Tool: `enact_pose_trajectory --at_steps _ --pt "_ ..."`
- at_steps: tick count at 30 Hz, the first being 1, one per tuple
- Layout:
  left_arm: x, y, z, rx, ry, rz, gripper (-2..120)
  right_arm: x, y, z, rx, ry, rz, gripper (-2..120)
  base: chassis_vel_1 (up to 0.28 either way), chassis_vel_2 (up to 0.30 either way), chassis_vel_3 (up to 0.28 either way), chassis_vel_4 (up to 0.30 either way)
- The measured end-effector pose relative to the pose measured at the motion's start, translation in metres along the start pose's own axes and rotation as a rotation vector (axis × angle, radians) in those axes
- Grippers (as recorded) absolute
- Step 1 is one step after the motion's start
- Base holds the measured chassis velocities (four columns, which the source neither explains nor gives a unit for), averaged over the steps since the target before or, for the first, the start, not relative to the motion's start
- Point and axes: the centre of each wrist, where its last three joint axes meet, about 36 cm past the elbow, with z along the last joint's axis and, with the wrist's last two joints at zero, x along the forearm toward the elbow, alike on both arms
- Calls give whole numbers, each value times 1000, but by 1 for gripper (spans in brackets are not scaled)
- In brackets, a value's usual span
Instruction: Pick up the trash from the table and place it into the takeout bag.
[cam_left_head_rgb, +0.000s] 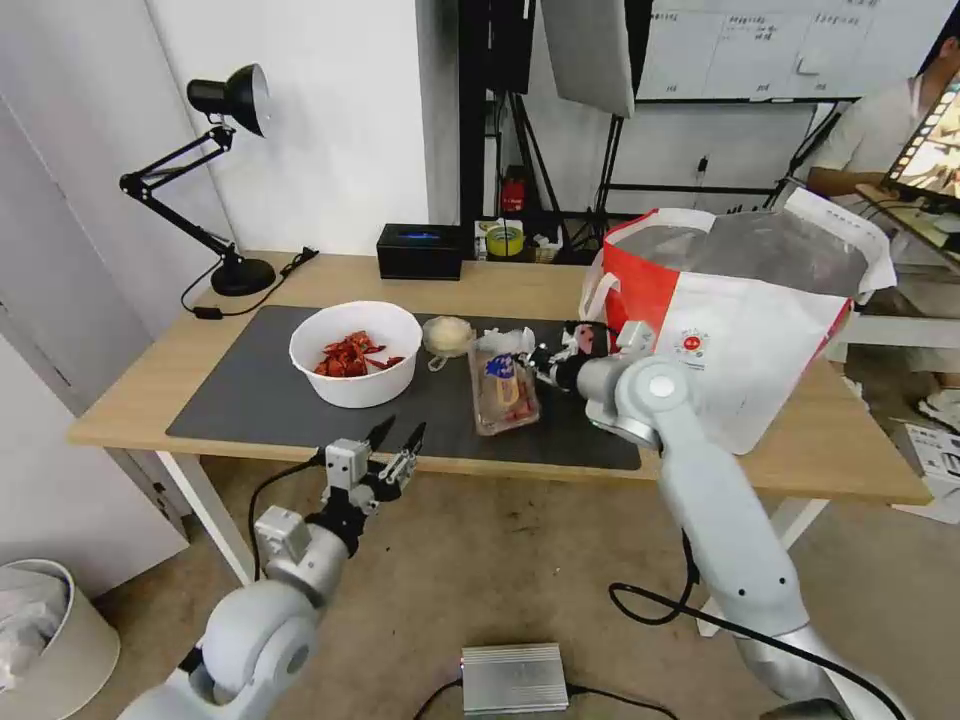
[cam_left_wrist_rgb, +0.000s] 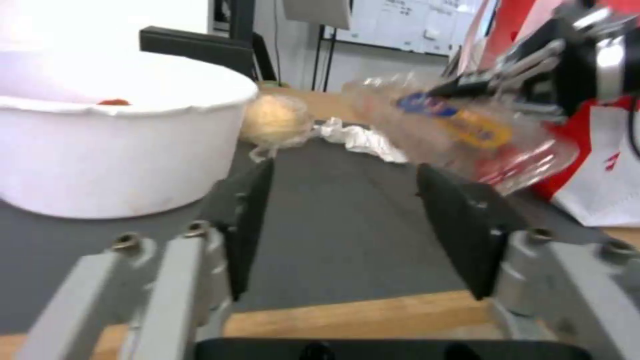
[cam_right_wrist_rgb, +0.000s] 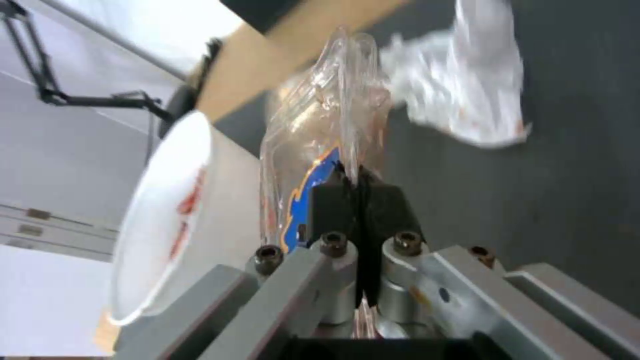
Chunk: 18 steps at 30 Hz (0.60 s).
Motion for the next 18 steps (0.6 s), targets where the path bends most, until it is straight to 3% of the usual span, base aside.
enact_pose_trajectory --at_steps 2,5,8,18 --pt "0 0 0 1 -1 -1 70 1 1 -1 3 -3 -2 0 0 0 0 0" --pt "2 4 -1 5 -16 -16 88 34 15 -19 46 -81 -58 0 0 0 0 0" --pt "4 6 -5 1 -26 -23 96 57 27 -37 67 -142 -97 0 0 0 0 0" --pt "15 9 -5 4 -32 -48 100 120 59 -93 131 -331 -157 0 0 0 0 0"
